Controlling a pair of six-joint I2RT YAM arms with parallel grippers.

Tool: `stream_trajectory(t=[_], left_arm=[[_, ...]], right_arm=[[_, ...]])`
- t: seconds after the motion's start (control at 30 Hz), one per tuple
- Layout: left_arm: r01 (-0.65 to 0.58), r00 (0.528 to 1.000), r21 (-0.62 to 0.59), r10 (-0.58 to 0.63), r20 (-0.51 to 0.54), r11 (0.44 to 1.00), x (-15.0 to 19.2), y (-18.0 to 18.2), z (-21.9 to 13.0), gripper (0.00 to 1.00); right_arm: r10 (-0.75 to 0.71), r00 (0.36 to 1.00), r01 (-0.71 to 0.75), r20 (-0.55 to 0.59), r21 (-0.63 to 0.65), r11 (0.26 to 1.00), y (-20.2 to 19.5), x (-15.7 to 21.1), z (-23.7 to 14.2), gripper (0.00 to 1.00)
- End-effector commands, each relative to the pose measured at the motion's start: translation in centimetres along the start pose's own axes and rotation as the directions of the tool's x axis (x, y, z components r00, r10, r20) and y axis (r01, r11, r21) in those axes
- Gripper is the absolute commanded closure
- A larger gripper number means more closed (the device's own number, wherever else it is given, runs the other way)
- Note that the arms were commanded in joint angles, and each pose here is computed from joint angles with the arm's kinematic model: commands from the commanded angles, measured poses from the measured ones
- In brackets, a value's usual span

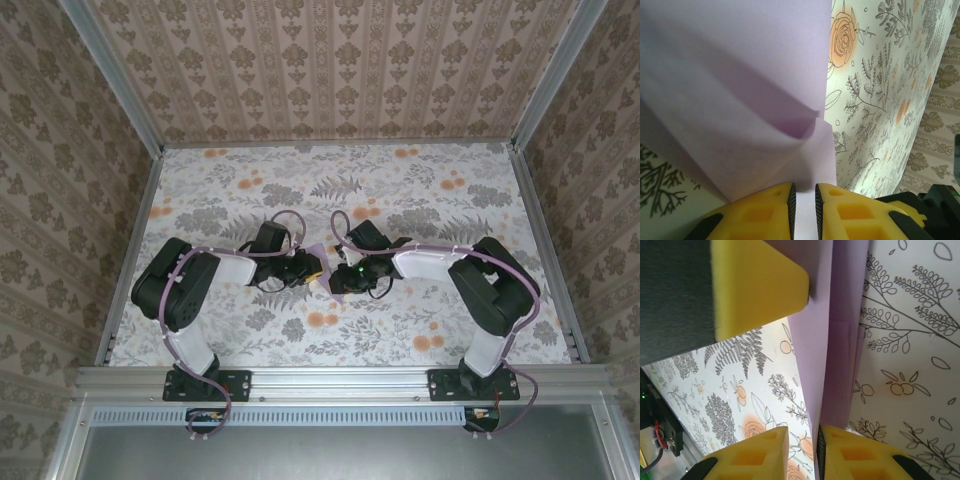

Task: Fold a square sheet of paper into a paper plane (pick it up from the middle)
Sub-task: Fold the wing for the fifth time at the center of the table.

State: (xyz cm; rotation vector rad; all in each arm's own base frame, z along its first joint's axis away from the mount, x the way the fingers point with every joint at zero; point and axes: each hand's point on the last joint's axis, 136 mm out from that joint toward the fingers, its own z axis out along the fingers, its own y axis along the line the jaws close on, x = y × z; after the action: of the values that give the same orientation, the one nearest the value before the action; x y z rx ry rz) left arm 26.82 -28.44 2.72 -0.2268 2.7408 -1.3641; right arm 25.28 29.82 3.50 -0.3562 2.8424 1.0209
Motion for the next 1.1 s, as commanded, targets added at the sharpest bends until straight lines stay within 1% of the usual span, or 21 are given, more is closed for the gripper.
stream_trajectory(t=[0.0, 0.1, 0.2, 0.37, 0.67, 0.93, 1.07], left_arm=[[0.000, 1.000, -0.037, 0.001, 0.006, 0.999, 0.2, 1.0, 0.2, 0.79], [0.000, 1.000, -0.038, 0.000, 0.007, 0.999, 0.2, 1.0, 0.2, 0.79], [0.002, 1.000, -0.039, -0.001, 0.006, 0.999, 0.3, 1.1, 0.2, 0.79], [0.003, 1.000, -0.040, -0.003, 0.008, 0.999, 0.3, 1.2, 0.1, 0.79], [0.005, 1.000, -0.043, -0.005, 0.009, 0.999, 0.3, 1.3, 0.1, 0.79], [0.009, 1.000, -0.048, -0.008, 0.008, 0.999, 0.4, 1.5, 0.1, 0.79], [0.008, 1.000, -0.049, -0.008, 0.009, 0.999, 0.5, 1.5, 0.1, 0.79]], right_arm=[[0.010, 1.000, -0.010, -0.025, 0.026, 1.000, -0.5, 1.3, -0.5, 0.77], [0.021, 0.999, -0.020, -0.040, 0.031, 0.999, -0.9, 1.8, -0.2, 0.79], [0.026, 0.999, -0.025, -0.046, 0.032, 0.999, -1.1, 1.9, 0.2, 0.88], [0.035, 0.998, -0.033, -0.059, 0.038, 0.999, -1.8, 2.1, 1.0, 0.90], [0.041, 0.997, -0.039, -0.071, 0.029, 0.999, -2.0, 2.1, 1.9, 0.89], [0.016, 0.999, -0.015, -0.042, 0.014, 1.000, -0.8, 2.0, -0.1, 0.82], [0.013, 0.998, -0.012, -0.056, 0.017, 1.000, -0.9, 2.7, -0.4, 0.81]])
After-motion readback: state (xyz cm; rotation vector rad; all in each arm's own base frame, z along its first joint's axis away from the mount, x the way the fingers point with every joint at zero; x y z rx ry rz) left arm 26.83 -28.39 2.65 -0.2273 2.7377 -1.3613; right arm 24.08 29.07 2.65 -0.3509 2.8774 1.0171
